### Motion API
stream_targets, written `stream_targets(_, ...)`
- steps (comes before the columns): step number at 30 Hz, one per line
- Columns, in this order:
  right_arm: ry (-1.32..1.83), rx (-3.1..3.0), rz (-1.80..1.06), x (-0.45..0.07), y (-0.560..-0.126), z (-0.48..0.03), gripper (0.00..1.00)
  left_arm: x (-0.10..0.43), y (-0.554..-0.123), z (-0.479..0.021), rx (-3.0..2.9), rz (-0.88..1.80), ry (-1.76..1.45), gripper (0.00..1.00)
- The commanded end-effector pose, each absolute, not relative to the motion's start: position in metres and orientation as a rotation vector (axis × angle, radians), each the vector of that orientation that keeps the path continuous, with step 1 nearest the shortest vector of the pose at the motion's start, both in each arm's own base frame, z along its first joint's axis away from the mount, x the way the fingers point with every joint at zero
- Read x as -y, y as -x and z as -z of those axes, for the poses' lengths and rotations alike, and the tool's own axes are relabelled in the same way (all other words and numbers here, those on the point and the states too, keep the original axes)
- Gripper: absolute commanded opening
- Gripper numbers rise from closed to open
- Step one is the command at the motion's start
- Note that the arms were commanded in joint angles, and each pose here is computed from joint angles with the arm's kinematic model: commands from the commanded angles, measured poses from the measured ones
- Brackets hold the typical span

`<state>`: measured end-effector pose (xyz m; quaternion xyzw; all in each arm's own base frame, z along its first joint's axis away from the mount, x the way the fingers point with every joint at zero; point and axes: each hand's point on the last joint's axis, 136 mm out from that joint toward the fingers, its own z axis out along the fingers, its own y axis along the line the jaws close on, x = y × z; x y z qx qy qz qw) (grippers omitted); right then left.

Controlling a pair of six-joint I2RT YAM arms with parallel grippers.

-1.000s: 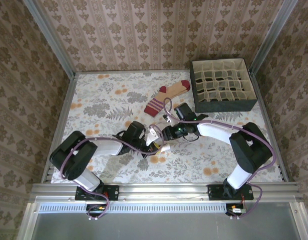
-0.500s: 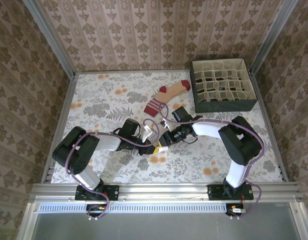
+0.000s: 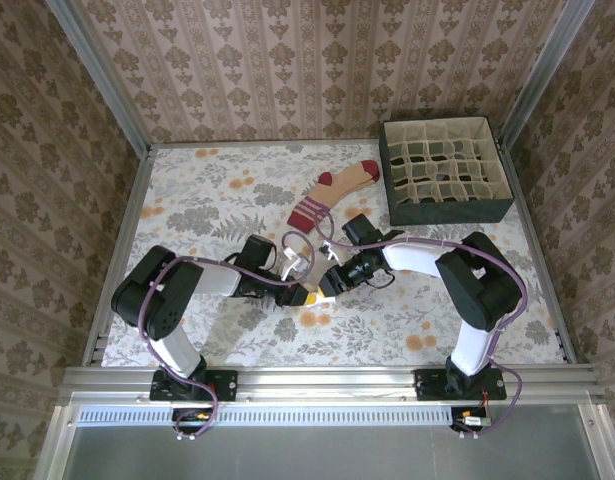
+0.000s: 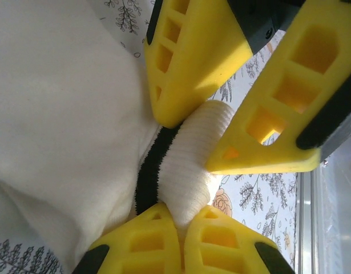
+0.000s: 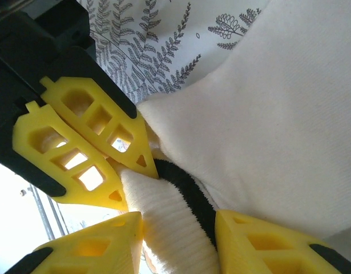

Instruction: Roll the socks

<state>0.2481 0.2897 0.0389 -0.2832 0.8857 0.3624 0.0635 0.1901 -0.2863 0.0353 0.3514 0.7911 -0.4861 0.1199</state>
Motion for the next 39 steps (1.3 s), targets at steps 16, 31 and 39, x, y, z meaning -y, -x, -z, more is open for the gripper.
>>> stream_targets(16,0.95,-2.847,-0.894,-0.272,-0.223,-0.012,0.08,0.268,-0.2,-0.009,-2.447,1.313,-0.851,0.03)
stream_targets(31,0.775,-3.057,-0.84,-0.254,-0.225,0.015,0.0,0.277,-0.199,-0.088,-1.956,1.124,-1.179,0.24)
stream_targets(39,0.687,-3.153,-0.876,-0.249,-0.224,0.023,0.0,0.275,-0.187,-0.102,-1.584,0.679,-1.443,0.38)
